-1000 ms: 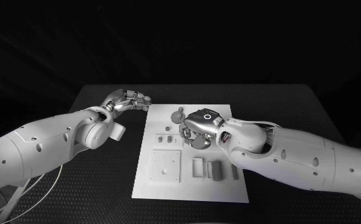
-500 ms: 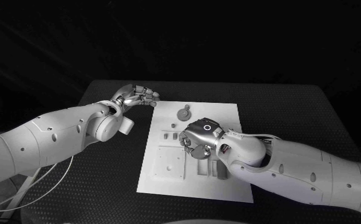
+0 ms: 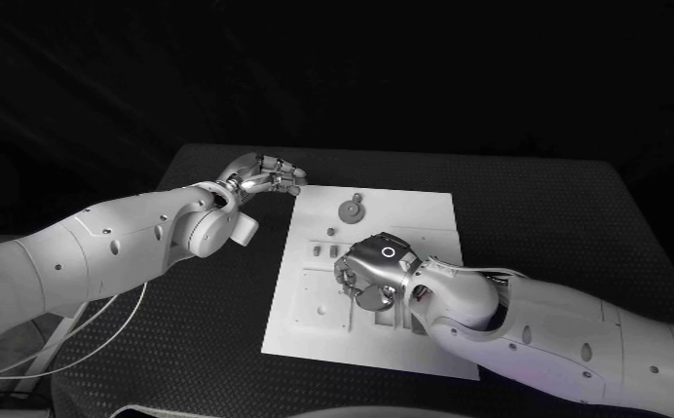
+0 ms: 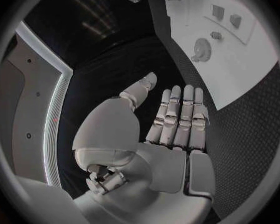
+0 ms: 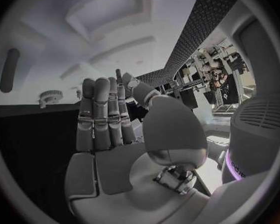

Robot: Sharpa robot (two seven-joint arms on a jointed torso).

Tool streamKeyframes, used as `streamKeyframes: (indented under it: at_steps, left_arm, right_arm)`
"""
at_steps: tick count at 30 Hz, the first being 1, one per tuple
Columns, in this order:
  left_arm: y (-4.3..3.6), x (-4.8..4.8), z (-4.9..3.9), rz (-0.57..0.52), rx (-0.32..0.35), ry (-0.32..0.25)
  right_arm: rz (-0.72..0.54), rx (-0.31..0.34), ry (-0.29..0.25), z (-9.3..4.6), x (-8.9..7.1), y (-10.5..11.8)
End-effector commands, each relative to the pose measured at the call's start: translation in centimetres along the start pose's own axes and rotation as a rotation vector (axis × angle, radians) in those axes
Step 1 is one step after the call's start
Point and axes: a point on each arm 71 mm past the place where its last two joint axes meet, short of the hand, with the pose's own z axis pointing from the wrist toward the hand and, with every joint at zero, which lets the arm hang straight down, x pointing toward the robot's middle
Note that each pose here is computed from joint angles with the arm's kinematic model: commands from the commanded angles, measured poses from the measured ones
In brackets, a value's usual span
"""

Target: Assemble the parts on the task board

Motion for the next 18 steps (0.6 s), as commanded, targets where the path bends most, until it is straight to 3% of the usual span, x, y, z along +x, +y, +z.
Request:
streamKeyframes:
  at_steps: [1, 18]
  left_arm:
    - [-0.15, 0.23, 0.08, -0.009, 0.009, 0.011]
    - [-0.17, 0.3, 0.04, -0.01, 0.007, 0.013]
  right_arm:
    - [-0.009, -0.023, -0.033, 0.1, 0.0, 0.3]
    - [0.042, 0.002, -0.071, -0.1, 0.7, -1.1]
